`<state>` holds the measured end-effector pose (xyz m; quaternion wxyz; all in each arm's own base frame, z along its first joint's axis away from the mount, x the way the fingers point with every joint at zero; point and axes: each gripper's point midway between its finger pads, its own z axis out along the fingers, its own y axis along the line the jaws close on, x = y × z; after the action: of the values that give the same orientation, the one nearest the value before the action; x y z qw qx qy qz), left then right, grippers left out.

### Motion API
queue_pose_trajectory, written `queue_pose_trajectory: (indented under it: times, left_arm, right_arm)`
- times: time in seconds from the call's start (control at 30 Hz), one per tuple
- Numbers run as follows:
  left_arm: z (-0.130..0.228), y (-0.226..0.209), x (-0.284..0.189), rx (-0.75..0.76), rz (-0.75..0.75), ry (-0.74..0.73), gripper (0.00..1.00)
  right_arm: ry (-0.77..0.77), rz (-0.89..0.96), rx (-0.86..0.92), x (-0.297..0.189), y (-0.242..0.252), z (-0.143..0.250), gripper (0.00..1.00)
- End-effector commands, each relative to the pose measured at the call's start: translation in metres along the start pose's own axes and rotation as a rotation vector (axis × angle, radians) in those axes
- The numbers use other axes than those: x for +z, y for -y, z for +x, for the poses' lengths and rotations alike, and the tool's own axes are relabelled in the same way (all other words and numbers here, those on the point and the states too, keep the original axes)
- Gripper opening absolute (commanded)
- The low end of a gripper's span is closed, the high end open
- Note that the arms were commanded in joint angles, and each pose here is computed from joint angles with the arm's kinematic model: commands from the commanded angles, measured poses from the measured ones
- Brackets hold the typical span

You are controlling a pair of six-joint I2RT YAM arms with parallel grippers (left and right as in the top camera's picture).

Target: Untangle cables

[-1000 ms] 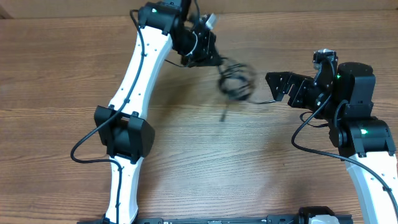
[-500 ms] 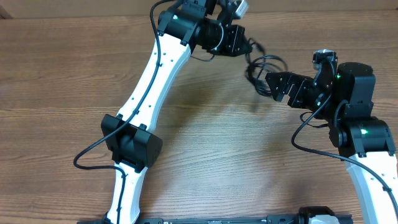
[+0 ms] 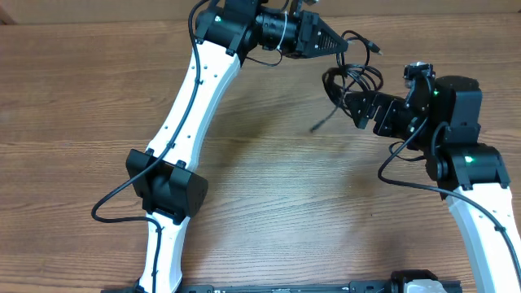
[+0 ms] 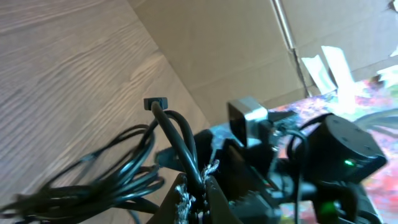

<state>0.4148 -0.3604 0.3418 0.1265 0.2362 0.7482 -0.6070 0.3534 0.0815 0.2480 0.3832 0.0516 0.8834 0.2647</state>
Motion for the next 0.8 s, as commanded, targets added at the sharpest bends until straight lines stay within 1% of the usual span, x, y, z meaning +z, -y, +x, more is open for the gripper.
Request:
queue_pose_trajectory:
  times: [0.0,0.1,0.23,0.3,0.33,0.37,0.47,0.53,0.63,0.7,0.73,0.77]
  left_arm:
    - [0.0,0.042,-0.011,0.041,0.072,-0.006,0.04]
    - [0.001,0.044,-0.011,0.043,0.08,-0.009,0.04]
    - [0.0,0.042,-0.011,0.047,0.068,-0.002,0.04]
    - [-0.004,0.035,-0.011,0.097,0.028,0.018,0.04]
    - [-0.009,0.013,-0.012,0.139,-0.093,0.055,0.04]
    - [-0.012,-0.009,-0.015,0.145,-0.216,0.081,0.04]
    - [-0.015,-0.088,-0.049,0.129,-0.735,0.145,0.04]
    - [-0.012,-0.121,-0.085,0.111,-1.081,0.177,0.04]
    - [-0.007,-0.134,-0.135,0.089,-1.467,0.243,0.04]
    - [-0.002,-0.129,-0.159,0.064,-1.658,0.309,0.04]
    - [0.001,-0.125,-0.166,0.059,-1.73,0.333,0.04]
    - [0.004,-0.122,-0.168,0.059,-1.763,0.342,0.04]
  right_arm:
    - [0.047,-0.026,-0.07,-0.004,-0.01,-0.014,1.0]
    - [0.085,-0.037,-0.124,-0.005,-0.014,-0.023,1.0]
    - [0.108,-0.042,-0.134,-0.005,-0.015,-0.029,1.0]
    - [0.124,-0.011,-0.134,-0.005,-0.01,-0.032,1.0]
    - [0.14,0.027,-0.133,-0.006,-0.004,-0.036,1.0]
    - [0.151,0.049,-0.132,-0.006,-0.001,-0.038,1.0]
    - [0.178,0.068,-0.137,-0.008,0.001,-0.044,1.0]
    - [0.193,0.063,-0.143,-0.01,-0.001,-0.049,1.0]
    - [0.216,0.055,-0.152,-0.013,-0.005,-0.056,1.0]
    - [0.224,0.052,-0.155,-0.013,-0.006,-0.058,1.0]
    - [0.227,0.051,-0.156,-0.014,-0.007,-0.058,1.0]
    - [0.227,0.051,-0.156,-0.014,-0.007,-0.058,1.0]
